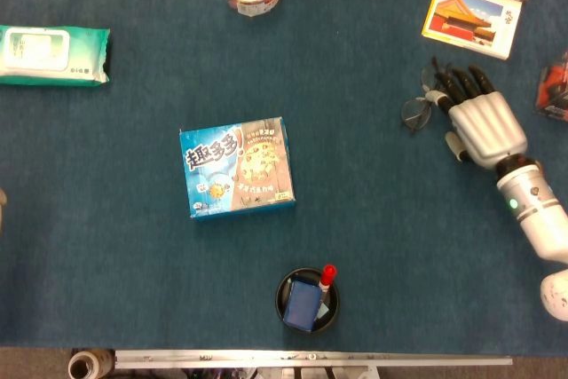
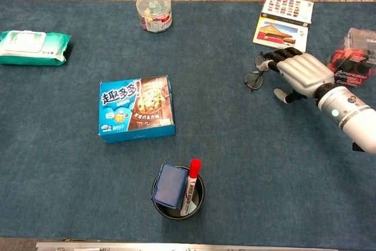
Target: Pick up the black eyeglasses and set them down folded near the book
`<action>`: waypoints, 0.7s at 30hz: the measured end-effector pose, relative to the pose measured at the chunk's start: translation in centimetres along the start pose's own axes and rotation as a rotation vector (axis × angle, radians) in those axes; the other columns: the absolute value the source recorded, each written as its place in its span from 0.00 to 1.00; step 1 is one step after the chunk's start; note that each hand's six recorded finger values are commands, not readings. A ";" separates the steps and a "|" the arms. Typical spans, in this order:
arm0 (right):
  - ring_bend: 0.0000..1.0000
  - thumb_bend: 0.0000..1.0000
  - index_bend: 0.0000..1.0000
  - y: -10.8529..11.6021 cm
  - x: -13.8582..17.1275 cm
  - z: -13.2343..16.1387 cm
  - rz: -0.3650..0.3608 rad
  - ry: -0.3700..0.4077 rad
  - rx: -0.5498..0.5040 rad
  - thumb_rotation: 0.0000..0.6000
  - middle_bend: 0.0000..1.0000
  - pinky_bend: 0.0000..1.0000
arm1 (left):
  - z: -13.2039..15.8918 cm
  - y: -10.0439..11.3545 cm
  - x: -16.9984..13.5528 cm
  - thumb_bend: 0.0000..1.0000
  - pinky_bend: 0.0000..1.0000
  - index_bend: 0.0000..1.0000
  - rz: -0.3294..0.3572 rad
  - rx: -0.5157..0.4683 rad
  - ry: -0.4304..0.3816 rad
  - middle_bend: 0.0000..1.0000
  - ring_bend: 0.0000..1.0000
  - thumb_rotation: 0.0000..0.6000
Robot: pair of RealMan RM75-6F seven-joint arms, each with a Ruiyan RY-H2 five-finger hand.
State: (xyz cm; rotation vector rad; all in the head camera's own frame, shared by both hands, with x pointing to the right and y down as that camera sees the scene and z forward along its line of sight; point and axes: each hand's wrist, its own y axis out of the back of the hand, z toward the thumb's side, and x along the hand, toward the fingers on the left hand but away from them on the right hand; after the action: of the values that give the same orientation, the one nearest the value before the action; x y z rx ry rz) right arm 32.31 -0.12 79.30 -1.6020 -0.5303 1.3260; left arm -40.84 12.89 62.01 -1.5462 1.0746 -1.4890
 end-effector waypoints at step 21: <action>0.00 0.39 0.23 5.6 2.1 0.1 -0.135 0.067 0.099 1.00 0.12 0.05 | 0.0 -0.2 0.2 0.48 0.46 0.52 -0.006 0.004 0.003 0.45 0.37 1.00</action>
State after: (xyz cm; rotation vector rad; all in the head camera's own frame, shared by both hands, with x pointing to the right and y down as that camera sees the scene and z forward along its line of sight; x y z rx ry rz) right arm 31.55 -0.87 73.44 -1.4978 -0.5152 1.1755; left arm -40.85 12.82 62.24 -1.5461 1.0696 -1.4966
